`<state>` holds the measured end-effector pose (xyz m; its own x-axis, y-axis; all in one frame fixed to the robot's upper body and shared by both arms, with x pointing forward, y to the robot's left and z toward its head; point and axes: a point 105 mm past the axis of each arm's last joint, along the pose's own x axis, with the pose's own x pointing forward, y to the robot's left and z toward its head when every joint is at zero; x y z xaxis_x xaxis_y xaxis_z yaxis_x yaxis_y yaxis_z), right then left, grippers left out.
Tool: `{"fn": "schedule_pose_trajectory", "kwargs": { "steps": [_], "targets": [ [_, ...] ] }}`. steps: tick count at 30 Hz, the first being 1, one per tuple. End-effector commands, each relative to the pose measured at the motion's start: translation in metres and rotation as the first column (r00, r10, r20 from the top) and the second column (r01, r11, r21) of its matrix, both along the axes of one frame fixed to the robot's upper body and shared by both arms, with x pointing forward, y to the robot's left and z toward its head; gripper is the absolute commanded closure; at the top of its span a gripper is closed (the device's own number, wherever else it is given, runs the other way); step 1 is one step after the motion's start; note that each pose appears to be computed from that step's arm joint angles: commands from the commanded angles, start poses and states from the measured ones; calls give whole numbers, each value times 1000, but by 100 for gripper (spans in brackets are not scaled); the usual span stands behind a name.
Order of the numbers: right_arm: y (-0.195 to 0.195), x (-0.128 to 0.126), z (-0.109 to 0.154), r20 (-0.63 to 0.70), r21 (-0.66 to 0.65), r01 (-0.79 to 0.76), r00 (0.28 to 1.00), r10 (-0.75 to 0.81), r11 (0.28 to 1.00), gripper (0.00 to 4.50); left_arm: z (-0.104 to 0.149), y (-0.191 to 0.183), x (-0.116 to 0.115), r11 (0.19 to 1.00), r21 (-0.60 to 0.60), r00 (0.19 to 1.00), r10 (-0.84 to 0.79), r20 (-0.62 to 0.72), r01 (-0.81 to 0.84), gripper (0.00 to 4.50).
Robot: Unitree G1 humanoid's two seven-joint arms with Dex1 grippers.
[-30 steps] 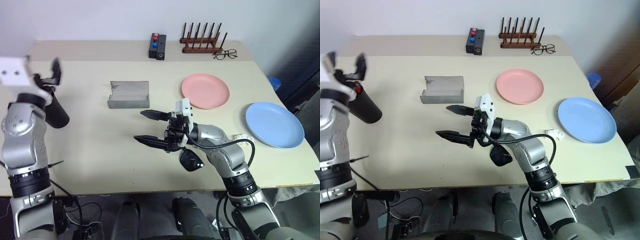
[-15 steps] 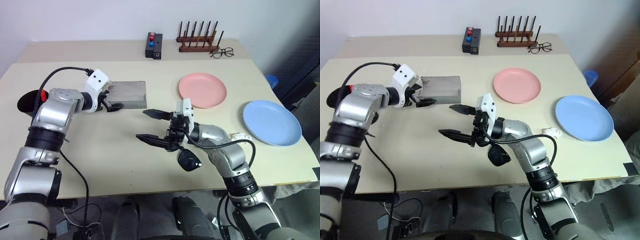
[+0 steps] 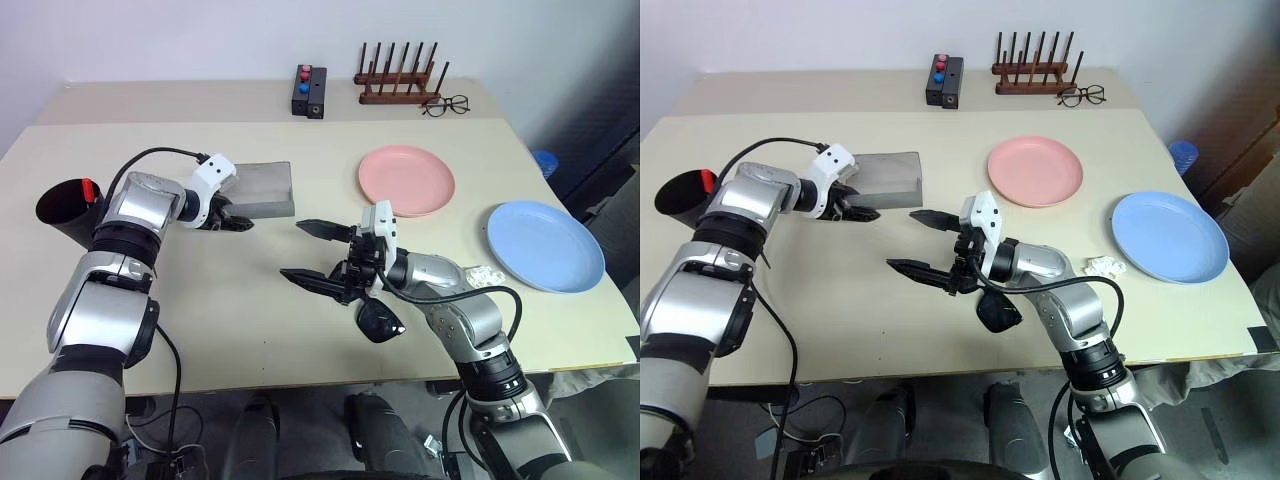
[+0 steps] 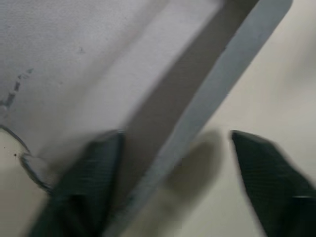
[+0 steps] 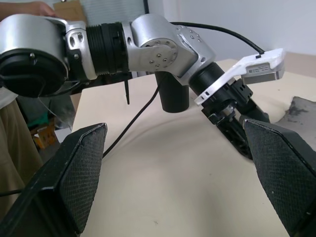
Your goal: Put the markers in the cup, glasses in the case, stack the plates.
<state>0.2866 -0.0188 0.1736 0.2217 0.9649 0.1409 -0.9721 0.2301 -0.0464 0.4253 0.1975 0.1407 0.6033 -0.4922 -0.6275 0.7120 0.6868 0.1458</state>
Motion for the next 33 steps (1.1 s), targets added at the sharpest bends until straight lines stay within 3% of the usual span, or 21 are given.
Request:
{"fn": "schedule_pose_trajectory", "kwargs": {
  "steps": [1, 4, 8, 11, 18, 32, 33],
  "targets": [
    [-3, -5, 14, 50, 23, -8, 999, 6, 1000, 0, 12, -2, 0, 998, -25, 998, -48, 51, 49, 292],
    [-3, -5, 14, 51, 20, -8, 999, 7, 1000, 0, 13, -5, -4, 995, -36, 993, -94, 76, 97, 445],
    [-4, -6, 14, 51, 14, -9, 999, 8, 1000, 0, 16, -14, -22, 973, -20, 969, -225, 98, 228, 448],
    [-5, -5, 15, 51, 6, -12, 999, 12, 1000, 0, 16, -21, -49, 931, 12, 926, -363, 99, 364, 448],
    [-5, -5, 14, 48, -5, -26, 998, 26, 1000, 0, 5, -15, -100, 862, 81, 865, -502, -5, 501, 448],
    [-5, -3, 11, 47, -25, -26, 999, 27, 999, 0, -1, -14, -111, 826, 113, 832, -554, -20, 553, 448],
    [-5, -3, 11, 46, -26, -23, 999, 24, 999, 0, -1, -13, -110, 829, 117, 836, -549, -14, 547, 389]
  ]
}}
